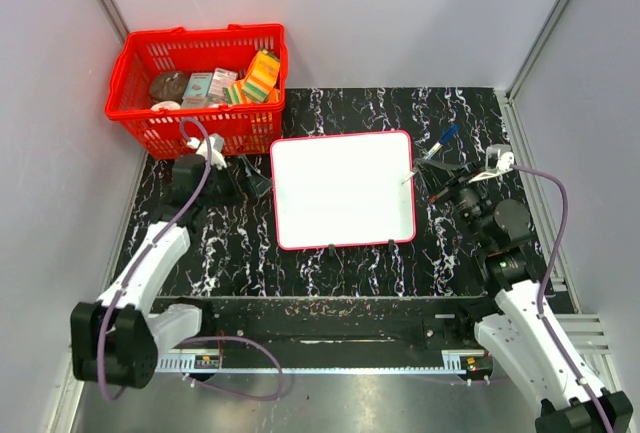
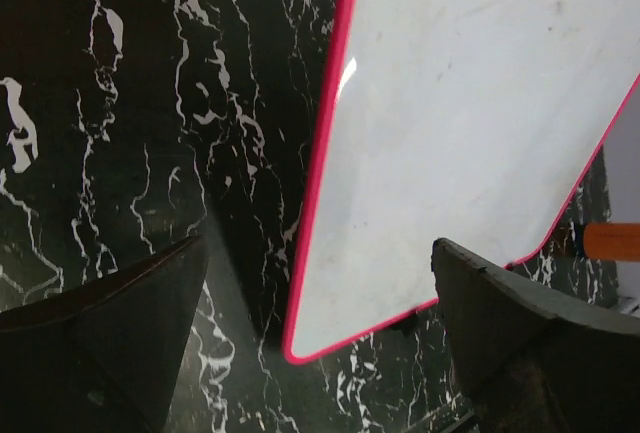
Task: Write a sentence on the whiteboard
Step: Adjust the whiteboard at the center of the board.
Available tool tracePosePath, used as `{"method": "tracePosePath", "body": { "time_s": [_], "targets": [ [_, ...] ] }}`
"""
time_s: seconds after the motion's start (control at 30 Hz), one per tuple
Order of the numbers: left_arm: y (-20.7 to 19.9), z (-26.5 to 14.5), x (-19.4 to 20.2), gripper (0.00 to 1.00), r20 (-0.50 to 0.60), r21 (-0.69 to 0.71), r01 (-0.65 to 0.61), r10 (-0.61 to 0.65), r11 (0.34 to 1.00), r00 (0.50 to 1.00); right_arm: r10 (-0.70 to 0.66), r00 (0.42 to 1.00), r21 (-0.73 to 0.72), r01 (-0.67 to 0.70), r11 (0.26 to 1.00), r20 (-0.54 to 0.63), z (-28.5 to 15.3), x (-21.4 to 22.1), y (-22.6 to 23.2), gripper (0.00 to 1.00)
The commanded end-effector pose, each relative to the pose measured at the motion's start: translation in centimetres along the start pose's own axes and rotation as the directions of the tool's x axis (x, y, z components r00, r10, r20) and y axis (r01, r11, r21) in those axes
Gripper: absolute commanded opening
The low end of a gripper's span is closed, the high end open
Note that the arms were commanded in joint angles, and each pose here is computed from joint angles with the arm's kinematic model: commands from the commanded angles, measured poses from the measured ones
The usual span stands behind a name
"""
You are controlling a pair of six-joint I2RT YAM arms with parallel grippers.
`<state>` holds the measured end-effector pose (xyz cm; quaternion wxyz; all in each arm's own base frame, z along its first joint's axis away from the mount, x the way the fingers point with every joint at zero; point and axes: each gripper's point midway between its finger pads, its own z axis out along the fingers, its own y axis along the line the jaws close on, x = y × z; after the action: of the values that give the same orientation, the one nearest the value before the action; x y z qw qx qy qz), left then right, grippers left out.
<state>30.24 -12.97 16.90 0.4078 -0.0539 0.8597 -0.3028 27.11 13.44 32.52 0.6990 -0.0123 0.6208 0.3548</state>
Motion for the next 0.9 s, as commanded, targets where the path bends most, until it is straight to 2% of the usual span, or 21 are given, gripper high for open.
{"method": "tracePosePath", "body": {
  "time_s": [0.0,0.03,0.13,0.2,0.3,0.33,0.4,0.53,0.87],
  "targets": [
    [-0.2,1.8,-1.7,0.98,0.089,0.209,-0.012,-0.007,0.978,0.996,-0.054,0.995,-0.062,0.060,0.996,0.083,0.7,-1.0,0.7,0.00],
    [-1.1,2.1,-2.6,0.97,0.132,0.278,-0.050,0.014,0.959,0.991,-0.052,0.996,-0.062,0.057,0.996,0.076,0.7,-0.6,0.5,0.00],
    [-2.1,3.1,-1.1,0.96,0.065,0.425,-0.059,0.035,0.903,0.997,-0.052,0.996,-0.060,0.056,0.997,0.069,0.8,-0.3,0.3,0.00],
    [-2.2,3.6,-0.3,0.95,0.015,0.468,-0.039,0.036,0.883,0.999,-0.059,0.996,-0.055,0.063,0.997,0.066,0.9,-0.1,0.1,0.00],
    [-2.4,4.3,0.2,0.93,0.001,0.519,-0.010,0.011,0.855,1.000,-0.061,0.996,-0.052,0.064,0.997,0.061,1.1,0.1,-0.1,0.00],
    [-2.5,4.4,-0.1,0.93,0.026,0.531,-0.025,0.013,0.847,1.000,-0.057,0.997,-0.053,0.060,0.997,0.059,1.2,0.2,-0.1,0.00],
    [-1.9,5.2,0.5,0.89,-0.005,0.531,0.013,-0.012,0.847,1.000,-0.052,0.997,-0.062,0.056,0.997,0.058,1.3,0.3,0.0,0.00],
    [-2.1,5.7,0.1,0.80,0.003,0.556,0.003,-0.005,0.831,1.000,-0.041,0.998,-0.063,0.043,0.997,0.042,1.4,0.7,-0.1,0.00],
    [-2.4,6.5,1.8,0.44,-0.058,0.575,0.040,-0.008,0.817,0.998,-0.028,0.999,-0.053,0.030,0.998,0.037,1.1,1.1,-0.3,0.00]
  ]
}}
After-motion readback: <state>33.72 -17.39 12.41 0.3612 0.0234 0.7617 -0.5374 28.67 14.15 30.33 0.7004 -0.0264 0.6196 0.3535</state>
